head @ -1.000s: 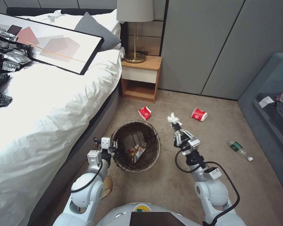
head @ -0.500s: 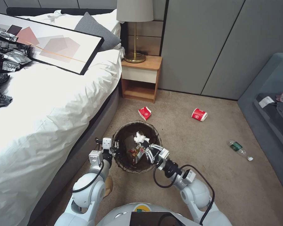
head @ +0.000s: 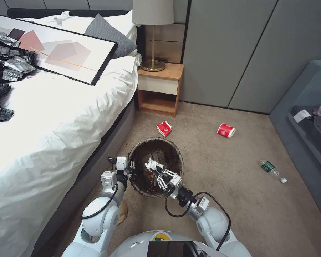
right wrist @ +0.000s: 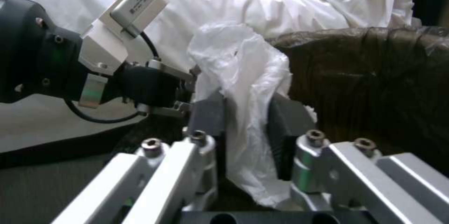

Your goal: Pick up the trash bin, then pick up the garbage from the floor and place it into the trash bin.

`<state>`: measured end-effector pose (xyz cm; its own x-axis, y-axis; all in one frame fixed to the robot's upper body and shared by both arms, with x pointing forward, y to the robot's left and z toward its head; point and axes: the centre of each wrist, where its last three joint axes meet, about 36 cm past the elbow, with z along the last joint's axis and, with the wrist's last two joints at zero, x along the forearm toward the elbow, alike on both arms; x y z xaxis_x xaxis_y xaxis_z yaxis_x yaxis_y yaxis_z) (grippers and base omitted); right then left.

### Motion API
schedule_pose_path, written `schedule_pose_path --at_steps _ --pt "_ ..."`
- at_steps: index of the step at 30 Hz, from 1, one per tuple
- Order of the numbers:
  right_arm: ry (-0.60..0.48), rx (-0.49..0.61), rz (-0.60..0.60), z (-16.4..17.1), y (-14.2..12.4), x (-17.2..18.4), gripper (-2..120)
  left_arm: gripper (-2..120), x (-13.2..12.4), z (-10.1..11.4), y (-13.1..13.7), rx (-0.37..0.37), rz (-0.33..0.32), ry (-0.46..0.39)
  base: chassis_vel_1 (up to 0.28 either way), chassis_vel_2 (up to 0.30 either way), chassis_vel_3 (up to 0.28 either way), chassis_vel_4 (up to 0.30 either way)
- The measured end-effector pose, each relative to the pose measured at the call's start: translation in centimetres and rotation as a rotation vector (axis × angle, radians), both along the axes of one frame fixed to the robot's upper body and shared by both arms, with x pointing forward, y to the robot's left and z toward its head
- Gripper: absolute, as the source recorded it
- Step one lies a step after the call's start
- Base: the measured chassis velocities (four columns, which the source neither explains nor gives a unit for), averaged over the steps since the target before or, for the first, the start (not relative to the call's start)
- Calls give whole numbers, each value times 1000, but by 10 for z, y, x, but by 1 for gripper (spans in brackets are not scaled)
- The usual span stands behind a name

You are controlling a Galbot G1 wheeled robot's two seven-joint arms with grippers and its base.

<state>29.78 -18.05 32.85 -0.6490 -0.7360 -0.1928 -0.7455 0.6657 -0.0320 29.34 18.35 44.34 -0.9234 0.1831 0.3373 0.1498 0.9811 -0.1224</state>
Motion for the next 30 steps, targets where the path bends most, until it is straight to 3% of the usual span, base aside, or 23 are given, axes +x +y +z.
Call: schedule_pose_path --at_steps 5,10,14,16,21,30 --pt "-1 -1 -2 0 -1 0 34 0 0 0 0 1 -1 0 0 0 0 0" --pt "-2 -5 -7 -1 -3 1 58 0 0 1 0 1 -2 -2 0 0 0 0" --pt "-3 -6 -8 -1 -4 1 67 0 0 1 0 1 -3 -2 0 0 0 0" --pt "-4 -7 -9 -1 -4 1 79 0 0 2 0 1 -4 -3 0 0 0 0" --pt "-7 -6 -11 0 -5 1 95 0 0 2 0 1 -4 -3 0 0 0 0" --pt "-25 -3 -17 5 -6 2 100 0 0 3 0 1 -3 -6 0 0 0 0"
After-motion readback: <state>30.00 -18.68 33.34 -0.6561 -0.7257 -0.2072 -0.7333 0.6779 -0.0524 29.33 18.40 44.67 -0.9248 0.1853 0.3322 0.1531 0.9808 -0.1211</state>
